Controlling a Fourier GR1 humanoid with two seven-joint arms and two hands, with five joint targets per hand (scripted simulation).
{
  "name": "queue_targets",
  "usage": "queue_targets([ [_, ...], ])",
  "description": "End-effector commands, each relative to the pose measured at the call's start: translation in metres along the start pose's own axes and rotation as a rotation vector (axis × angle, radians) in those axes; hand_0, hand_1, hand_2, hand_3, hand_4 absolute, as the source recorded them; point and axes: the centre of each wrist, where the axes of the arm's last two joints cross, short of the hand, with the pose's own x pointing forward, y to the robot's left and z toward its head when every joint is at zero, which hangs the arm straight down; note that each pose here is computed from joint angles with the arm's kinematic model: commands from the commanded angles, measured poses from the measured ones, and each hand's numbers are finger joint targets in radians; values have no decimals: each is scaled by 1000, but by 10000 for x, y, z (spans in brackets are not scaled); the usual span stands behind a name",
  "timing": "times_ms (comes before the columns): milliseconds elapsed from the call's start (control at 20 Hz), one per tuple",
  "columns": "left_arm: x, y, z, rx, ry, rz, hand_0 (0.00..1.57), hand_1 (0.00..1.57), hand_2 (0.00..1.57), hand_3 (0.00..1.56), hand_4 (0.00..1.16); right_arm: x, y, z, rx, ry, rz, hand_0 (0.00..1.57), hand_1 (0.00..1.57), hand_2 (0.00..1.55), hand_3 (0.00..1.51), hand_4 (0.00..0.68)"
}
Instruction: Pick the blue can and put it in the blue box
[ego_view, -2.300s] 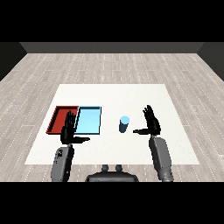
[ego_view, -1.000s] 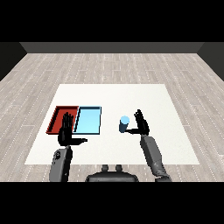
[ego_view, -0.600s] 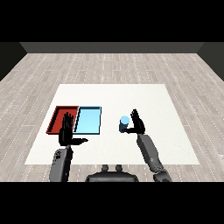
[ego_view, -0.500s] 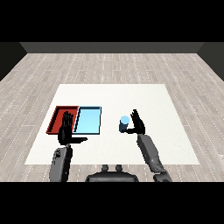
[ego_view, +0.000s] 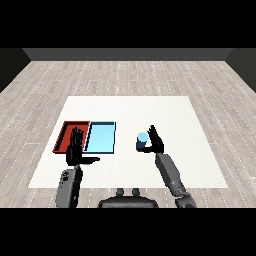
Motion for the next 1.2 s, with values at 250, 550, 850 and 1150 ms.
queue_targets([
  [250, 54, 32, 105, 12, 1, -8, 0, 0, 0, 0, 0, -68, 95, -227, 16, 7, -18, 0, 0, 0, 0, 0],
  [550, -102, -47, 40, 10, 0, 3, 0, 0, 0, 0, 0, -64, 320, -268, 20, 28, 20, 0, 0, 0, 0, 0],
  [850, 25, -128, 67, 18, -1, -2, 0, 0, 0, 0, 0, -151, 191, -349, 48, 51, -17, 0, 0, 0, 0, 0],
  [1150, -97, -13, -2, 14, -25, -16, 0, 0, 0, 0, 0, -273, 293, -288, -6, 24, 9, 0, 0, 0, 0, 0],
])
